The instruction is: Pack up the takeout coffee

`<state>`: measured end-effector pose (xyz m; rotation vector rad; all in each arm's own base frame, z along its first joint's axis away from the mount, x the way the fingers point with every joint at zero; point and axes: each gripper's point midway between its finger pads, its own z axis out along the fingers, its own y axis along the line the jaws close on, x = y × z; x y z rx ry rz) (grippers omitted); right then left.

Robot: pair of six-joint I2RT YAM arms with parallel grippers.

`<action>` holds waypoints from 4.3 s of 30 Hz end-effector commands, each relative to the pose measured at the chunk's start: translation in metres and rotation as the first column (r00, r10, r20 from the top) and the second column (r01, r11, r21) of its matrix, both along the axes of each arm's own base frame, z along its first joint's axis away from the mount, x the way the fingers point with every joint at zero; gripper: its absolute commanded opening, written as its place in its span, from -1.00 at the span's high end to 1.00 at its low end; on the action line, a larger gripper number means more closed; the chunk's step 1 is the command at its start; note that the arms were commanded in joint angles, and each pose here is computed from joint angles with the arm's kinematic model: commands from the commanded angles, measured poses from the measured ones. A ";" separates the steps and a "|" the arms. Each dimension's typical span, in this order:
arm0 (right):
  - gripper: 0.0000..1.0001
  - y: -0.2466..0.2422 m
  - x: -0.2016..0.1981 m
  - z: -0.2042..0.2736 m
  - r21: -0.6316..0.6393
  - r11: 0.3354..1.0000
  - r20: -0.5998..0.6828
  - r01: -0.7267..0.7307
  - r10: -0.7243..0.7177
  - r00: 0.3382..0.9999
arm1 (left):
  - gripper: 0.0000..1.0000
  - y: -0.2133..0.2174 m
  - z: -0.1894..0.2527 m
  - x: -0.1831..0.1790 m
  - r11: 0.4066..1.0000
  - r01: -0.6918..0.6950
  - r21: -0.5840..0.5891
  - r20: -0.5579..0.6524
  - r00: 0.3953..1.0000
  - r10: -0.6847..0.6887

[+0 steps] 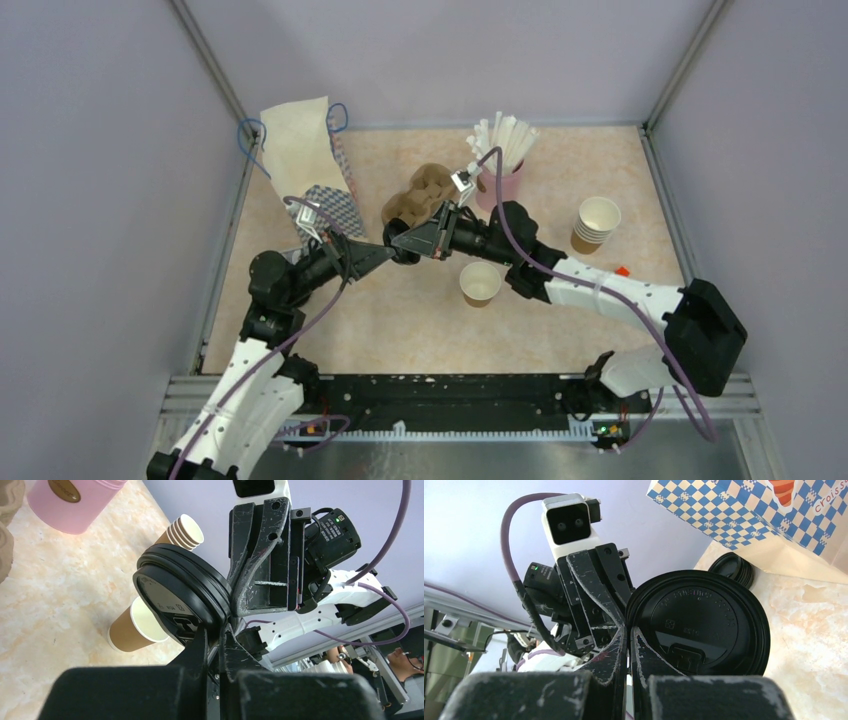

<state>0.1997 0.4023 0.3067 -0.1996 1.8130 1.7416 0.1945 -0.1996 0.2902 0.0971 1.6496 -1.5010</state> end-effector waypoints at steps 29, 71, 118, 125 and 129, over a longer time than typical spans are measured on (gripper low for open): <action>0.66 -0.010 -0.004 0.001 -0.182 0.981 0.177 -0.063 0.095 0.979 | 0.90 0.006 0.006 0.001 0.998 -0.053 0.043 0.008 0.999 0.053; 1.00 -0.023 -0.022 0.019 -0.068 0.989 0.208 -0.135 0.146 0.967 | 0.64 0.005 0.010 -0.014 0.995 -0.006 0.102 0.100 0.995 -0.004; 1.00 -0.103 -0.018 0.065 -0.081 0.980 0.362 0.182 -0.141 0.921 | 0.63 0.203 -0.066 -0.009 0.292 -0.924 0.246 -0.408 0.175 0.896; 1.00 -0.126 -0.022 0.074 -0.079 0.962 0.409 0.260 -0.207 0.889 | 0.53 0.237 -0.071 -0.006 0.085 -0.969 0.231 -0.345 0.001 0.939; 1.00 -0.131 -0.025 0.080 -0.071 0.961 0.429 0.267 -0.212 0.878 | 0.49 0.229 -0.081 0.010 0.098 -0.959 0.267 -0.312 0.010 0.950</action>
